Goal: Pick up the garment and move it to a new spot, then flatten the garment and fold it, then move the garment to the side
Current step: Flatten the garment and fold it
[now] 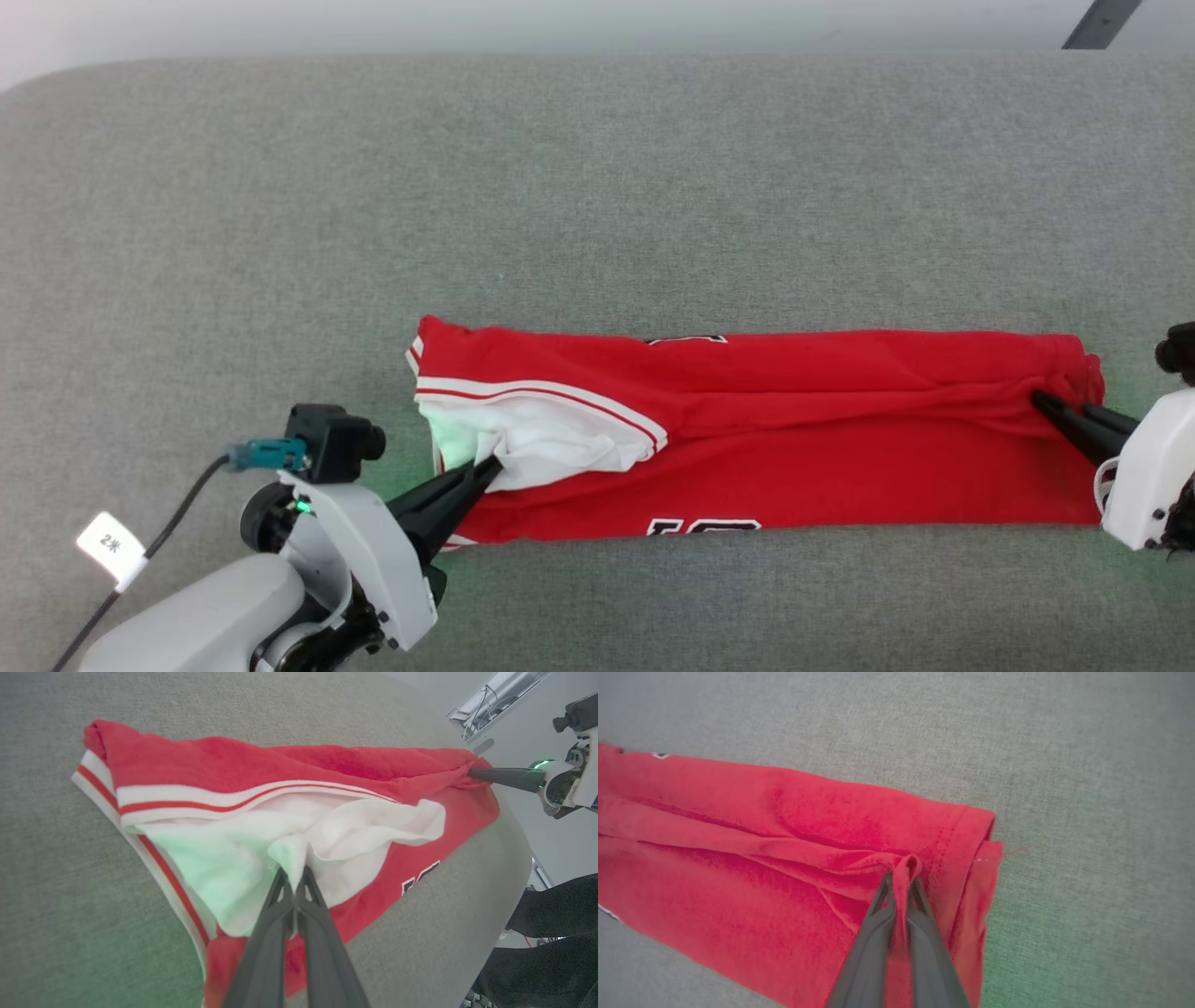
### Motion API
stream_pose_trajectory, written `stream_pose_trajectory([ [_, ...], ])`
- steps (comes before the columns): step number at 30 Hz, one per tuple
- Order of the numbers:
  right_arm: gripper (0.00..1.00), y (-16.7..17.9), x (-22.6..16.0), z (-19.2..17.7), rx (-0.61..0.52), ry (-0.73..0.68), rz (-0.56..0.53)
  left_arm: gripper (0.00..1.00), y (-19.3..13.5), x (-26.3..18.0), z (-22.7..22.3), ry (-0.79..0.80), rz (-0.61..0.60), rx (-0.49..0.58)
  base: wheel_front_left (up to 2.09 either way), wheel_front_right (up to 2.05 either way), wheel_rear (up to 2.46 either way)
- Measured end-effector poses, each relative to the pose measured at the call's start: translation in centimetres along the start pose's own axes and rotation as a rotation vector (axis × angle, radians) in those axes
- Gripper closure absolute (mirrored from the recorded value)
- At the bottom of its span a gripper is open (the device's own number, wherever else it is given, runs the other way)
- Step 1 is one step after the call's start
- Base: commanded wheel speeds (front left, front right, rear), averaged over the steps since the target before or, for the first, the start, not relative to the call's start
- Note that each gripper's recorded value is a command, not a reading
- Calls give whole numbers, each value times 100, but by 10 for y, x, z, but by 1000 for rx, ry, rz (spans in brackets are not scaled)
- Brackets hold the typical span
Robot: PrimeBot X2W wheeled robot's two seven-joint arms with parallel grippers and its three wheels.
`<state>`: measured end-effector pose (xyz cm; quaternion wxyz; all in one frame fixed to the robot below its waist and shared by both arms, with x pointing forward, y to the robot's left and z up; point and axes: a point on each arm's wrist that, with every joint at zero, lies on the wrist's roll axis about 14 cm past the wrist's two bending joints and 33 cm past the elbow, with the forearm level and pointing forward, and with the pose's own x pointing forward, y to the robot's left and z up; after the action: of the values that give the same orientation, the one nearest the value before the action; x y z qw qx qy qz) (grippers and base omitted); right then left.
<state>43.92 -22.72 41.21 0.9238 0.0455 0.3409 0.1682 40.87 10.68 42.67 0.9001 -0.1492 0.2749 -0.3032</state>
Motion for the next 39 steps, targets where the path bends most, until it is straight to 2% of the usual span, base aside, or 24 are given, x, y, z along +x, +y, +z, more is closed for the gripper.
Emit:
stream_pose_trajectory([
  [1, 0, -1, -1, 1, 6, -5, -4, 27, 0, 2, 1, -12, 0, -2, 0, 0, 0],
  [2, 0, -3, -2, 3, 17, -15, -10, 0, 0, 3, 2, -27, 0, -3, 0, 0, 0],
  [5, 0, -9, -8, 10, 75, -46, -22, 0, 0, 1, 6, -73, 9, -4, 0, 0, 0],
  [11, 0, -29, -17, 16, 100, -53, -71, 0, -4, -8, 15, -175, 29, -34, 0, 0, 0],
  [16, 0, -31, -9, -4, 150, 43, -75, 0, 5, -18, 36, -312, 119, -19, 0, 0, 0],
  [21, 0, -25, 6, -17, 156, 120, -63, 0, 19, -34, 15, -351, 235, -22, 0, 0, 0],
  [25, 0, -18, 17, -17, 147, 151, -50, 0, 28, -48, 12, -399, 317, 21, 0, 0, 0],
  [26, 13, -17, 20, -16, 145, 153, -48, 0, 30, -52, 13, -415, 341, 37, 0, 0, 0],
  [27, 47, -15, 22, -14, 144, 152, -44, 0, 32, -56, 17, -432, 367, 74, 0, 0, 0],
  [28, 60, -13, 24, -13, 144, 153, -42, 0, 34, -61, 25, -453, 396, 131, 0, 0, 0],
  [29, 69, -12, 25, -12, 144, 153, -41, 0, 36, -66, 33, -472, 428, 195, 0, 0, 0],
  [31, 81, -10, 27, -11, 154, 147, -38, 0, 36, -71, 36, -480, 473, 287, 0, 0, 0],
  [33, 96, -6, 27, -10, 165, 140, -30, 0, 33, -75, 38, -505, 500, 301, 0, 0, 0],
  [34, 100, -5, 27, -9, 170, 134, -27, 0, 33, -76, 39, -508, 512, 329, 0, 0, 0],
  [39, 100, 0, 23, -5, 198, 90, -15, 0, 33, -83, 49, -541, 541, 387, 0, 0, 0],
])
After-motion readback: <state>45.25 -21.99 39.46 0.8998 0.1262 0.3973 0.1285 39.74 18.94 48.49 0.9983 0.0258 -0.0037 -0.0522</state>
